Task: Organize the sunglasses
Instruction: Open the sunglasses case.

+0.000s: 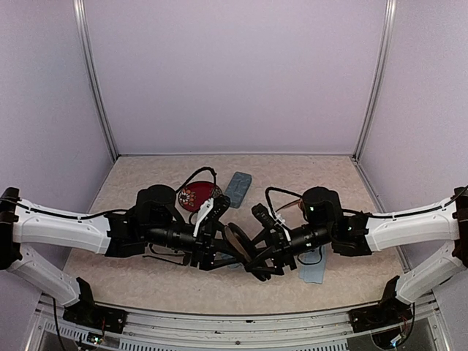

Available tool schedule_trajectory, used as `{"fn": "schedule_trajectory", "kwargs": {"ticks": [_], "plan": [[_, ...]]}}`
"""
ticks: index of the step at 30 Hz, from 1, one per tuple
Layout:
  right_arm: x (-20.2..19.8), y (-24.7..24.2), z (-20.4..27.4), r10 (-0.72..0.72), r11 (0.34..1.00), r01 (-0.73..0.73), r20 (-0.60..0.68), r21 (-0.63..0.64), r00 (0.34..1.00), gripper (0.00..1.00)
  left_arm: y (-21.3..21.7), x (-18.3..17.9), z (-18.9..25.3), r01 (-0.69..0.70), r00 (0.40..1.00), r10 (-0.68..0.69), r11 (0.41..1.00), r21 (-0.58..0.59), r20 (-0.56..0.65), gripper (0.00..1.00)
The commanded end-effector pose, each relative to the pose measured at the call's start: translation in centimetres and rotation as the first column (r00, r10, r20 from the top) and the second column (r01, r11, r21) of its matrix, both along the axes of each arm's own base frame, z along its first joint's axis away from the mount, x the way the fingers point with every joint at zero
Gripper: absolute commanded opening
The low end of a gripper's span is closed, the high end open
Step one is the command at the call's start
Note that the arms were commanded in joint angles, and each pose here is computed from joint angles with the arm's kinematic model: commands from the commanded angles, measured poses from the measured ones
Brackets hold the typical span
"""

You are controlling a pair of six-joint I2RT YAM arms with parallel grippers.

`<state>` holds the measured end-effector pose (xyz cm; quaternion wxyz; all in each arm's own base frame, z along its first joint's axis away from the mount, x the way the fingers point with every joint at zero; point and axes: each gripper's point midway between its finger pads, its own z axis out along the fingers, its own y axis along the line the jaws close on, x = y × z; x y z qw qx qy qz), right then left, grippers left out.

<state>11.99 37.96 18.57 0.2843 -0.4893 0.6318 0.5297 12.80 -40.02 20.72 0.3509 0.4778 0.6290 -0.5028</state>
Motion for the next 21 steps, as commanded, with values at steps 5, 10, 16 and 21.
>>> {"fn": "schedule_trajectory", "kwargs": {"ticks": [5,10,16,21], "plan": [[0.9,-1.1,1.3,0.011,0.998,0.004,-0.205,0.069,0.979,0.61,0.8,-5.5,0.1,0.278,0.95,-0.277,0.961,0.009,0.142,0.0],[2.1,-1.7,0.7,-0.022,0.997,0.04,-0.27,0.063,0.963,0.68,0.7,-6.3,-0.1,0.307,0.938,-0.309,0.951,0.039,0.156,0.0],[3.4,-2.4,-0.8,-0.088,0.995,0.097,-0.302,0.016,0.949,0.74,1.1,-6.7,0.3,0.319,0.932,-0.318,0.947,0.021,0.173,0.0],[4.4,-3.0,-1.0,-0.125,0.991,0.13,-0.306,-0.003,0.944,0.79,1.3,-6.2,0.2,0.295,0.942,-0.292,0.956,0.011,0.163,0.0]]}}
